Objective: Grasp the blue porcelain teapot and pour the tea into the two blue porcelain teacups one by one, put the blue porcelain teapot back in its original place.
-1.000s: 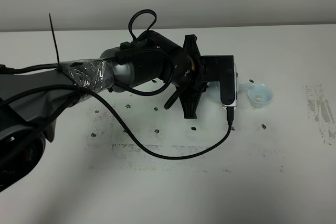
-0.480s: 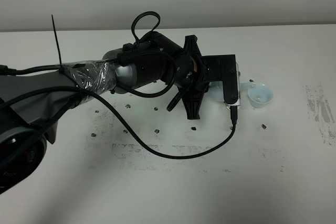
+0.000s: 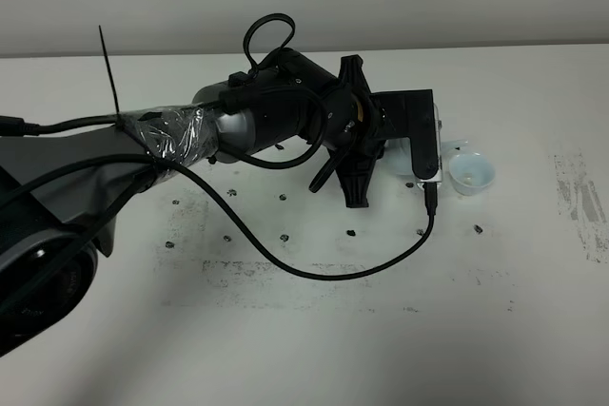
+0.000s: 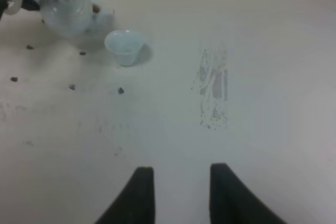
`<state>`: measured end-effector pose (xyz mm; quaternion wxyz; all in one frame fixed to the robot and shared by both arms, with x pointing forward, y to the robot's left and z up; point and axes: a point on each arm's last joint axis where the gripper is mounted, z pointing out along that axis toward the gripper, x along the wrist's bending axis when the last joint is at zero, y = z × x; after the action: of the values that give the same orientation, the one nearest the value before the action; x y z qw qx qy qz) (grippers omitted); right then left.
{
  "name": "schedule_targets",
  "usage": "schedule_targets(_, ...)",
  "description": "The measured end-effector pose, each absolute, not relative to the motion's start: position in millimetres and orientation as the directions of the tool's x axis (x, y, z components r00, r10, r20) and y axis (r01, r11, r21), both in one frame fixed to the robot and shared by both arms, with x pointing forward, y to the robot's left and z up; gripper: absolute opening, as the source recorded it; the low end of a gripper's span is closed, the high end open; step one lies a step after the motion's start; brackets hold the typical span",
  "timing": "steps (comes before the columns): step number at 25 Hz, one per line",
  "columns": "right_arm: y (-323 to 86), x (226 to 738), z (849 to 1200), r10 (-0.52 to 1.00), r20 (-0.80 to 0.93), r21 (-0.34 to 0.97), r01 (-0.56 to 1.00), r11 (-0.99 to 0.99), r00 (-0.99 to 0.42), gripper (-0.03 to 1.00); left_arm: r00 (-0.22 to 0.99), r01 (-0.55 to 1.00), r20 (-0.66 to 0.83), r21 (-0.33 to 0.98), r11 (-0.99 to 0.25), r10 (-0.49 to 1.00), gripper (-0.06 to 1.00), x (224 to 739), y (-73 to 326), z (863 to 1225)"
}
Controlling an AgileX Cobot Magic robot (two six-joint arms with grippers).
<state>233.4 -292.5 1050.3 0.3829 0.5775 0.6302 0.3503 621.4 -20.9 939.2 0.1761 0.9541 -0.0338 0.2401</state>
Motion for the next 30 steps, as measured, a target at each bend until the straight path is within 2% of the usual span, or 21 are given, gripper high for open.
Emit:
schedule_targets(12,-292.5,233.4,1050.3,0.996,-0.078,0.884,0.460,0.088,-0.040,0.28,0.875,-0.198,0.482,0.266,-0.943,-0.048,0.03,617.3,-27.0,931.4)
schedule_targets(30,-292.5,233.4,1050.3,0.996,-0.078,0.884,0.460,0.088,-0.040,0.28,0.893,-0.163,0.449,0.260,-0.952,-0.030,0.03,609.4,-35.2,937.2)
